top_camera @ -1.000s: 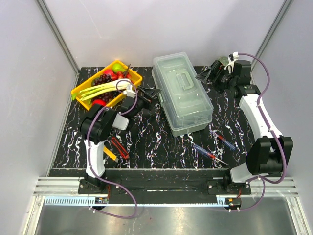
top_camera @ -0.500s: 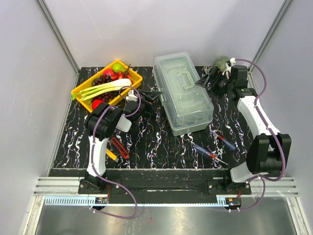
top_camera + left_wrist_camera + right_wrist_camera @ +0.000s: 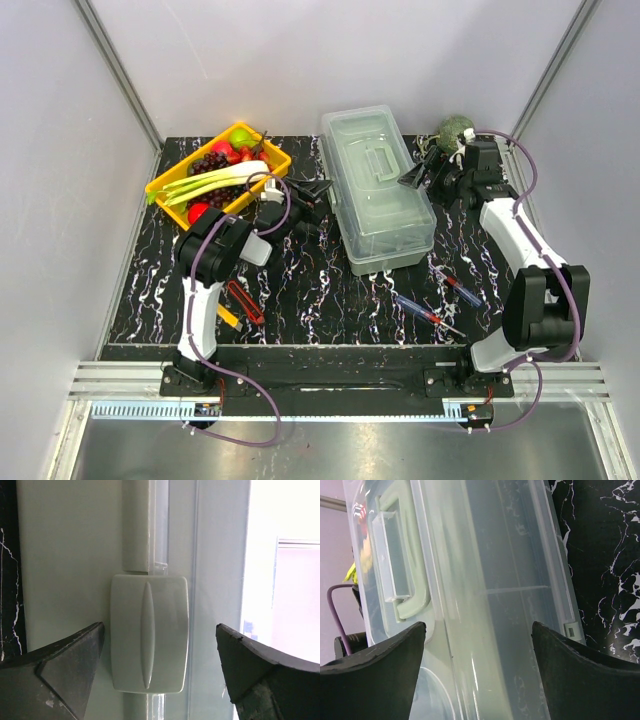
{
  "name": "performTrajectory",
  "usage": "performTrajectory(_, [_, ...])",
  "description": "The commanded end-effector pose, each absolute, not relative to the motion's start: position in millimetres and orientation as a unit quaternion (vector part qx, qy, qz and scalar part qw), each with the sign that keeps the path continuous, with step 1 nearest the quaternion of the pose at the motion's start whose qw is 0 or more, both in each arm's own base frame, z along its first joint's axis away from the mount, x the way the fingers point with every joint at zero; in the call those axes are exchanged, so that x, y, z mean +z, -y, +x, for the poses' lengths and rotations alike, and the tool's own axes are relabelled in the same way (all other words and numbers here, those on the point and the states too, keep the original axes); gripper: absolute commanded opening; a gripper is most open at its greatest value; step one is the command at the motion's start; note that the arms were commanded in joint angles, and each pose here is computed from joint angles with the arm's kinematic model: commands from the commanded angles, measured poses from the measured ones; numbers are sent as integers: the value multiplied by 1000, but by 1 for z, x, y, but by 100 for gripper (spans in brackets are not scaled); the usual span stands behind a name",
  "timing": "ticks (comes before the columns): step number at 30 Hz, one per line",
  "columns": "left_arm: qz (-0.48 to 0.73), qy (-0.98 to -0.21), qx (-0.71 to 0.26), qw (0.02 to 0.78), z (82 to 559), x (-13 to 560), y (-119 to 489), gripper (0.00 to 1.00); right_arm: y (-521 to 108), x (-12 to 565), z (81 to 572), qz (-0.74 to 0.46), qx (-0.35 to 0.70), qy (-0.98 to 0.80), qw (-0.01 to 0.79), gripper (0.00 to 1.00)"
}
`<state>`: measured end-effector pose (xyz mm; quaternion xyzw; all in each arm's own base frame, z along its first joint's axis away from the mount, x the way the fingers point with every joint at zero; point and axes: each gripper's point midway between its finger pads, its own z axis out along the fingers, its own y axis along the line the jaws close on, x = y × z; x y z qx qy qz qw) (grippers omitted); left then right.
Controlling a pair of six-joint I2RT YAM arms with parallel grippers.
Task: Pack the tool kit
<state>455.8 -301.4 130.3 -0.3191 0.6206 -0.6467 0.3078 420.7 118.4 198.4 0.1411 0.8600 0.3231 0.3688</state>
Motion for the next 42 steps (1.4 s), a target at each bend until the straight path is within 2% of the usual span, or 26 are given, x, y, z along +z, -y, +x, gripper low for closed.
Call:
performTrajectory(1, [-190,-488,-784,332,409,245,327,95,-137,170,412,142,325,-879,318,88])
performTrajectory(10, [-173,-494,-790,318,402,245,331,79,-144,156,407,140,318,-888,303,87])
performTrajectory(18, [-151,-497,-794,316,401,249,337,48,-145,151,407,140,314,-890,299,86])
performTrajectory(21, [-140,-503,-793,314,400,247,339,40,-145,150,407,139,314,-891,298,86])
performTrajectory(33, [-104,-562,-746,340,399,241,345,25,-141,143,407,157,303,-893,294,84])
performTrajectory(42, [-65,-601,-707,367,399,241,349,18,-144,139,407,176,311,-890,283,83])
